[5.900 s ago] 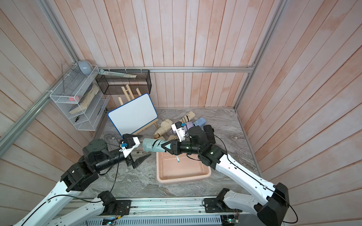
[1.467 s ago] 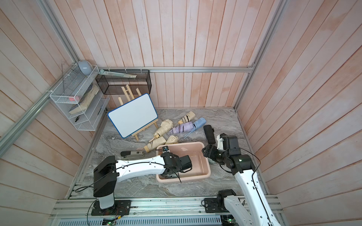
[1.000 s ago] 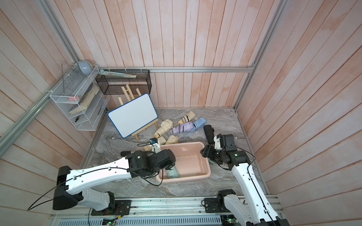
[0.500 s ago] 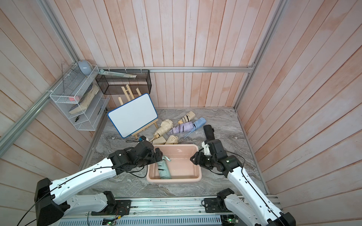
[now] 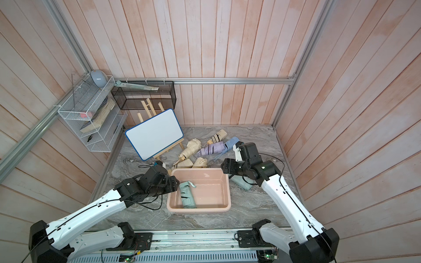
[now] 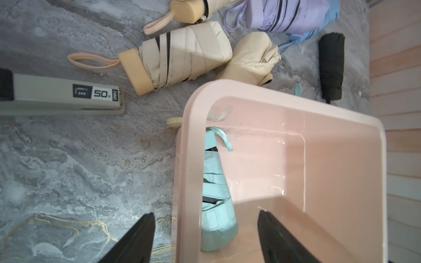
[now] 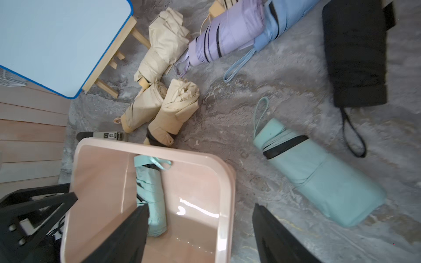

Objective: Put the umbrella into the storage box
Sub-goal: Place the umbrella in the storage box, then pick up the umbrella from the center of the board.

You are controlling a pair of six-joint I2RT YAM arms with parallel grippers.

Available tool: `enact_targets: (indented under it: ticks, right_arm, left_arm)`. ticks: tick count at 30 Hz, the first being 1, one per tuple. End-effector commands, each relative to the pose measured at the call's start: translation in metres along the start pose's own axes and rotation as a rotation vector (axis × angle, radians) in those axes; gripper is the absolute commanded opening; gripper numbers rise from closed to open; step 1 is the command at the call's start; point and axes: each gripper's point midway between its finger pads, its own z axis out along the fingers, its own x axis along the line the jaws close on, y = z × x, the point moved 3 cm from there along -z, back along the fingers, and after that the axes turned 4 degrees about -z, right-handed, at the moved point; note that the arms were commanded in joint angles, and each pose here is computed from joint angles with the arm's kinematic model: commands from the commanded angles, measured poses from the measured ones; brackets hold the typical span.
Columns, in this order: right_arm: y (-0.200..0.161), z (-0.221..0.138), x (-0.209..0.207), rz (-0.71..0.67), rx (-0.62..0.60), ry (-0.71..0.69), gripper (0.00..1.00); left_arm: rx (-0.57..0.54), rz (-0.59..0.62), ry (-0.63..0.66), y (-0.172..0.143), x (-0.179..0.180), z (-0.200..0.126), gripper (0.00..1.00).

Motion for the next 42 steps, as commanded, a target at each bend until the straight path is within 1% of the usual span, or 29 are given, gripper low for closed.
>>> enact_targets:
  ticks: [1,3,5,8,11,14,16,22,29,33,38,42]
  right_arm:
    - [0.009,-0.004,-0.033,-0.158,0.045,-0.165,0.78]
    - [0.021,-0.007,-0.05,-0.218,0.04,-0.247,0.78]
    - [0.029,-0.009,-0.064,-0.289,0.06,-0.331,0.79]
    - [0.034,-0.006,-0.081,-0.342,0.114,-0.414,0.8]
    - [0.036,-0.001,-0.087,-0.39,0.125,-0.442,0.79]
    - [0.034,0.002,-0.092,-0.438,0.116,-0.465,0.79]
    - [0.03,0.006,-0.093,-0.486,0.11,-0.46,0.79]
    - [0.014,0.016,-0.093,-0.637,0.121,-0.405,0.8]
    - [-0.008,0.037,-0.091,-0.778,0.182,-0.301,0.81]
    - [-0.016,0.051,-0.091,-0.849,0.2,-0.247,0.83]
    - [-0.026,0.07,-0.09,-0.894,0.215,-0.177,0.86]
    - [-0.036,0.085,-0.094,-0.909,0.256,-0.148,0.87]
  left_arm:
    - [0.027,0.084,-0.024,-0.001,-0.004,0.007,0.64]
    - [0.021,0.083,0.008,0.0,0.001,0.008,0.55]
    - [0.009,0.077,0.016,0.001,0.004,0.01,0.53]
    - [0.009,0.068,0.032,0.002,0.009,0.014,0.47]
    - [0.004,0.065,0.051,0.004,0.012,0.013,0.4]
    - [0.012,0.063,0.06,0.002,0.015,0.014,0.36]
    - [0.023,0.057,0.074,-0.001,0.019,0.013,0.31]
    - [0.031,0.026,0.097,-0.009,0.032,0.004,0.21]
    - [0.031,0.019,0.116,-0.015,0.043,-0.009,0.16]
    - [0.031,0.008,0.124,-0.018,0.049,-0.014,0.16]
    - [0.026,-0.025,0.134,-0.021,0.055,-0.016,0.16]
    - [0.019,-0.051,0.139,-0.022,0.058,-0.018,0.16]
